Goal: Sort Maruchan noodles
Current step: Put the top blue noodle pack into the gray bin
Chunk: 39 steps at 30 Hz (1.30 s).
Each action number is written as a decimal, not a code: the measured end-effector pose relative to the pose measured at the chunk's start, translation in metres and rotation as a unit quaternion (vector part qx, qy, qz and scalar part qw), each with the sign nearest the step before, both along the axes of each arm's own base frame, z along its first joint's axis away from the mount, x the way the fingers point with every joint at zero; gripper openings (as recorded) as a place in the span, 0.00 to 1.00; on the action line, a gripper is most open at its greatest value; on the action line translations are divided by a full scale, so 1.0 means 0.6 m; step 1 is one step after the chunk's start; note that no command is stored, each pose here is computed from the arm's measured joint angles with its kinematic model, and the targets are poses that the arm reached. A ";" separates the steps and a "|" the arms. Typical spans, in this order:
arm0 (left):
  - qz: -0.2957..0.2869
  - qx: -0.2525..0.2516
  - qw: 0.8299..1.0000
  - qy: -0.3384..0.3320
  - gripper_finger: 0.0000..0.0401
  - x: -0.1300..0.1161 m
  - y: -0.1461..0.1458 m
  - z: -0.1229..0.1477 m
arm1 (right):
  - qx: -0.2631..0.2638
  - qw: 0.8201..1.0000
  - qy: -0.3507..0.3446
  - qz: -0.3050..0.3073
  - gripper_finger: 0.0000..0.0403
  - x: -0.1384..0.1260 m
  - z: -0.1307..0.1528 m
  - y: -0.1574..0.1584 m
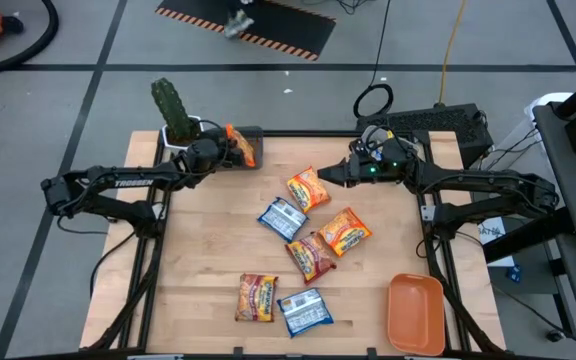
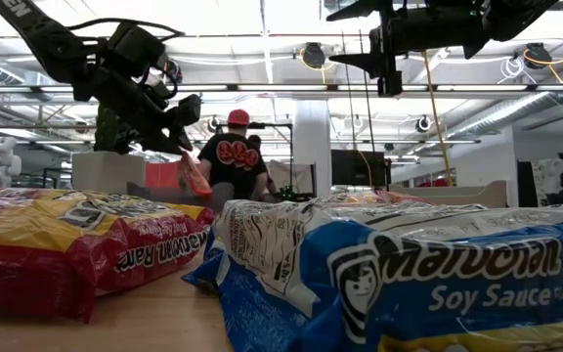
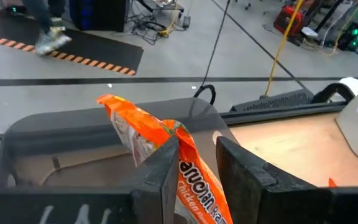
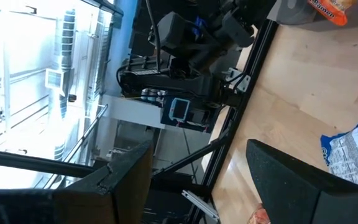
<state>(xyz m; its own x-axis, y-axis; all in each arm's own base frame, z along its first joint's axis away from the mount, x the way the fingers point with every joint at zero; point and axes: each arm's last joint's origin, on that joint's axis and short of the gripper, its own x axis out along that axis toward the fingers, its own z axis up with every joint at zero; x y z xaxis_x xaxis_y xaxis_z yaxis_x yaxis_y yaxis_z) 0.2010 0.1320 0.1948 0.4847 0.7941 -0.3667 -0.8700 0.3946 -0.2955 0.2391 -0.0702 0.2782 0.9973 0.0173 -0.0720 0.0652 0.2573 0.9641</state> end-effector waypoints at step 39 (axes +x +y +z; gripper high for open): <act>-0.311 -0.194 0.930 -0.041 0.28 -0.023 -0.118 0.035 | 0.000 0.982 0.186 0.041 0.62 -0.018 -0.061 0.004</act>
<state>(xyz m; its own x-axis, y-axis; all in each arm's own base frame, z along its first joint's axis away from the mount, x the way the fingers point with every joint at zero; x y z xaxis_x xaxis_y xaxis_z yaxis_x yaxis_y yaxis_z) 0.1871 0.0612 0.2155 0.8442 0.1675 -0.5092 -0.4786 0.6634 -0.5752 0.2284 -0.0675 0.2415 0.8975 0.0963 -0.4303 0.3912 0.2766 0.8778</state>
